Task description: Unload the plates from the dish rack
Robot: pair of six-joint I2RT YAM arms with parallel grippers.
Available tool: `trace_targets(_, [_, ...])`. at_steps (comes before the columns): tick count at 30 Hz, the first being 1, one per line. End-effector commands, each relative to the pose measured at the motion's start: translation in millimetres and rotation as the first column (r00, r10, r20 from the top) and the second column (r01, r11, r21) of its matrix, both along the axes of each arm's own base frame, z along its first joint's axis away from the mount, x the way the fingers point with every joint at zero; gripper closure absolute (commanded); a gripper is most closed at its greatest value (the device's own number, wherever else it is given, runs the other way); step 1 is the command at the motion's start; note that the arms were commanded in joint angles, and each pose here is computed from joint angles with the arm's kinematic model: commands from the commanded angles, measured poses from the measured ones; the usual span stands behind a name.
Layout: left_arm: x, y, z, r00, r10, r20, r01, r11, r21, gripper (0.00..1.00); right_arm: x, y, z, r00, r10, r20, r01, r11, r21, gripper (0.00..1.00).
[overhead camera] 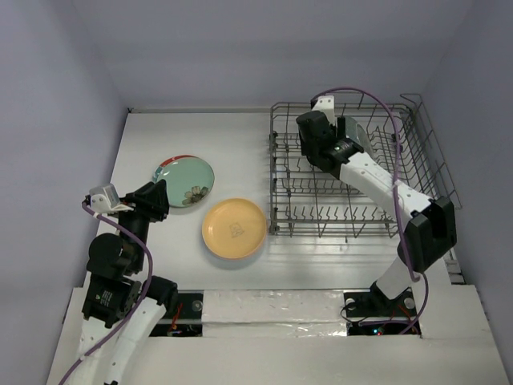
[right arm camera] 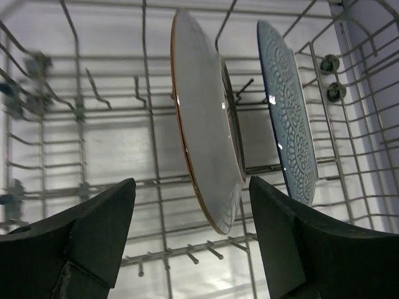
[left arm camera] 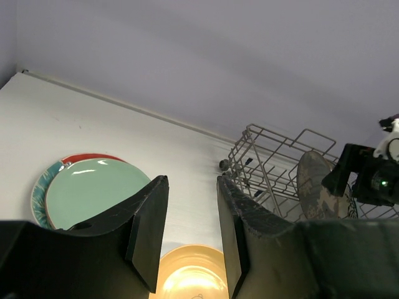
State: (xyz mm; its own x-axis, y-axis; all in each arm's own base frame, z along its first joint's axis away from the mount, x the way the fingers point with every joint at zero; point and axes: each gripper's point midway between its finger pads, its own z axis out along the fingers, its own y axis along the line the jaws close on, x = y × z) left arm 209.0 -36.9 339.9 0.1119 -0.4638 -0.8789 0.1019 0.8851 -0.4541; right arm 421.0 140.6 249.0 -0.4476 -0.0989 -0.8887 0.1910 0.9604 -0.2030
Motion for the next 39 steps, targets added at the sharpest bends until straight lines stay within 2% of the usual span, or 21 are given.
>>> trace_targets(1, [2, -1, 6, 1.000, -0.002, 0.030, 0.002, 1.000, 0.001, 0.66, 4, -9, 12, 1.000, -0.010, -0.015, 0.009, 0.998, -0.066, 0.22])
trace_targets(3, [2, 0, 6, 0.999, 0.000, 0.032, 0.000, 1.000, 0.000, 0.66, 13, -20, 4, 0.998, -0.059, -0.037, 0.055, 0.992, -0.109, 0.26])
trace_targets(11, [1, -1, 7, 0.999, -0.007, 0.035, 0.007, 1.000, -0.003, 0.66, 34, -38, -16, 0.988, -0.106, -0.114, 0.081, 0.976, -0.203, 0.38])
trace_targets(14, [0, 0, 8, 0.999, -0.003, 0.041, 0.004, 1.000, -0.004, 0.66, 39, -42, -9, 0.986, -0.123, -0.112, 0.091, 0.963, -0.255, 0.58])
trace_targets(17, [0, -1, 9, 0.999, -0.005, 0.044, 0.005, 1.000, -0.004, 0.66, 39, -48, 5, 0.985, -0.149, -0.092, 0.117, 0.950, -0.289, 0.72])
trace_targets(18, [0, -1, 9, 0.999, -0.008, 0.042, 0.008, 1.000, -0.005, 0.66, 38, -50, 11, 0.985, -0.149, -0.090, 0.115, 0.946, -0.303, 0.81])
trace_targets(21, [0, -2, 9, 0.999, -0.013, 0.043, 0.013, 1.000, -0.004, 0.66, 34, -57, 31, 0.985, -0.159, -0.064, 0.130, 0.936, -0.328, 0.90])
trace_targets(23, [0, -2, 9, 0.999, -0.013, 0.044, 0.013, 1.000, -0.004, 0.66, 31, -61, 49, 0.986, -0.164, -0.032, 0.144, 0.932, -0.333, 1.00])
trace_targets(30, [1, -3, 8, 0.999, -0.013, 0.038, 0.013, 1.000, -0.004, 0.66, 23, -58, 97, 0.985, -0.162, 0.056, 0.171, 0.929, -0.328, 1.00])
trace_targets(35, [2, -2, 8, 0.999, -0.011, 0.038, 0.011, 1.000, -0.003, 0.66, 2, -51, 157, 0.972, -0.118, 0.201, 0.155, 0.972, -0.177, 1.00])
trace_targets(37, [1, -2, 8, 0.999, -0.011, 0.040, 0.012, 1.000, -0.005, 0.66, -8, -44, 175, 0.963, -0.094, 0.254, 0.121, 0.988, -0.095, 1.00])
trace_targets(39, [1, -2, 8, 0.999, -0.010, 0.038, 0.010, 1.000, -0.006, 0.66, -20, -34, 197, 0.945, -0.034, 0.324, 0.029, 0.999, 0.021, 1.00])
